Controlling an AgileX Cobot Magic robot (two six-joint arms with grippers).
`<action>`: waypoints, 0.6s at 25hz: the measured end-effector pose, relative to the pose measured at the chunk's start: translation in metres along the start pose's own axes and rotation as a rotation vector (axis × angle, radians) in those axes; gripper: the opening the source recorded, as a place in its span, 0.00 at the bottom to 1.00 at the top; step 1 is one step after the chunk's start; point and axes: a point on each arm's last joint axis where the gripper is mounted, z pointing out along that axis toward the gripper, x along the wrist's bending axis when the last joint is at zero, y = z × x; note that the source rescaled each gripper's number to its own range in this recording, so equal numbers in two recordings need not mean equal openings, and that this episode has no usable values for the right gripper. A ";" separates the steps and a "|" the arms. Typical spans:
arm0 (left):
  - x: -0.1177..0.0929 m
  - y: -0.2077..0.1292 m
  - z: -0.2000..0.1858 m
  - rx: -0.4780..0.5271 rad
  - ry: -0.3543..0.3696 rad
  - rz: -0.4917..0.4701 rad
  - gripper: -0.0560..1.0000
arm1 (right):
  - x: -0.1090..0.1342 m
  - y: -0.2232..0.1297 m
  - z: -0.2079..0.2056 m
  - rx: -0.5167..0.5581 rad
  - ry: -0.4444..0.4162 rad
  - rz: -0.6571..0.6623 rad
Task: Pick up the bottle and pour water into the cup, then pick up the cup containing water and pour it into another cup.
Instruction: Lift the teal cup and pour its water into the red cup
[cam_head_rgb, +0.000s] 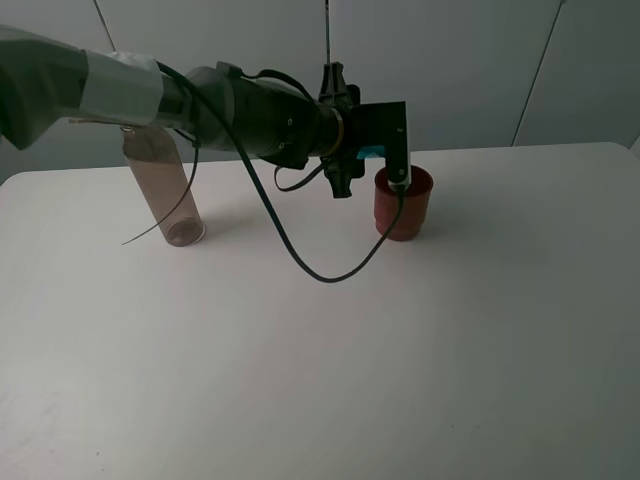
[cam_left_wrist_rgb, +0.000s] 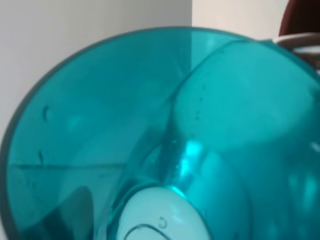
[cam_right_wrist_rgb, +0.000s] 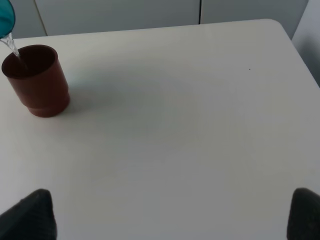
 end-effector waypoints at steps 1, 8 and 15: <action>0.000 0.000 0.000 -0.002 0.003 0.014 0.20 | 0.000 0.000 0.000 0.000 0.000 0.000; 0.002 0.001 0.000 -0.010 0.018 0.077 0.20 | 0.000 0.000 0.000 0.000 0.000 0.000; 0.002 0.001 0.000 -0.010 0.018 0.105 0.20 | 0.000 0.000 0.000 0.000 0.000 0.002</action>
